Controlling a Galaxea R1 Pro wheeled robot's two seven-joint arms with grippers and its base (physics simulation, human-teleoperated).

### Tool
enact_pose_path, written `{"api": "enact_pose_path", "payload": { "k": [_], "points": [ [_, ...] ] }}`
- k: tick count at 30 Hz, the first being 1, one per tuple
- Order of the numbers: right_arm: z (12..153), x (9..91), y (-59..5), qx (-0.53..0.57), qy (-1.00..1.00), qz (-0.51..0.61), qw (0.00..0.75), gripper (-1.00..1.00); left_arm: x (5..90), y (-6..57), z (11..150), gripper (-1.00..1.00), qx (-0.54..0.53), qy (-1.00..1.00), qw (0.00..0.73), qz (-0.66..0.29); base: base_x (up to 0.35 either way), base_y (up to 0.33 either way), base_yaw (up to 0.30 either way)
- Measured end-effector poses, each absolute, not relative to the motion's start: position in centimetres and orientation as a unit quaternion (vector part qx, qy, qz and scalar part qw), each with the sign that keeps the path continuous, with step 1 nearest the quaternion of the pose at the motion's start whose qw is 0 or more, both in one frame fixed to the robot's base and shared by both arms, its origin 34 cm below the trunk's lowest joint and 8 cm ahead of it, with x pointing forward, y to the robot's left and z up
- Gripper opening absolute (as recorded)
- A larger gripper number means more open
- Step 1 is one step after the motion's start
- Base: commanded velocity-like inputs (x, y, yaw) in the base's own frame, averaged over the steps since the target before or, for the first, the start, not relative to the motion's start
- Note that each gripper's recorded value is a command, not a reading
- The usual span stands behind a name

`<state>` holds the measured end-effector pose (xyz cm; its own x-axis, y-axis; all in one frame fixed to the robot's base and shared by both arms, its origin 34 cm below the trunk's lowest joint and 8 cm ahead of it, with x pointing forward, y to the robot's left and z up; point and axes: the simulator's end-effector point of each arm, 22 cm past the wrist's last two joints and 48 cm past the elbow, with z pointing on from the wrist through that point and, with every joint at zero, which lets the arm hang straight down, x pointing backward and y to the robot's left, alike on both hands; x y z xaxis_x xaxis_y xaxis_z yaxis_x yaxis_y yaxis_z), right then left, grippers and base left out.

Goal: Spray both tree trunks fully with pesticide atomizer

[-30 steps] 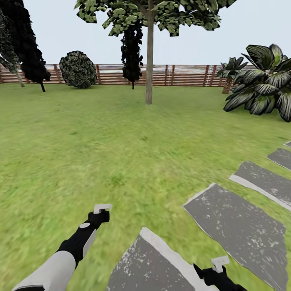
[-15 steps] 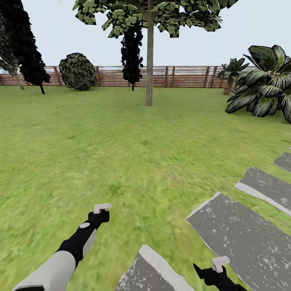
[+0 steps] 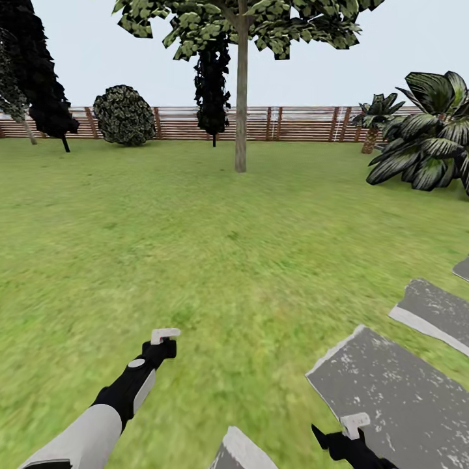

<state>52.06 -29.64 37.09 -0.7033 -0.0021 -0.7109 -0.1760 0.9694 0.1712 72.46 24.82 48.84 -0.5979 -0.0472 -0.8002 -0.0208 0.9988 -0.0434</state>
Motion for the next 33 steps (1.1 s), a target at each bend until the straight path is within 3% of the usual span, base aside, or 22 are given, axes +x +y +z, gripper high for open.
{"api": "enact_pose_path", "payload": {
  "k": [33],
  "points": [
    [37.09, 52.05, -29.64, -0.049, 0.916, 0.114, 0.382, 1.0, 72.46, 24.82, 48.84, -1.0, -0.02, 0.894, 0.448, -0.015, 0.338, 0.0, 0.0]
  ]
}}
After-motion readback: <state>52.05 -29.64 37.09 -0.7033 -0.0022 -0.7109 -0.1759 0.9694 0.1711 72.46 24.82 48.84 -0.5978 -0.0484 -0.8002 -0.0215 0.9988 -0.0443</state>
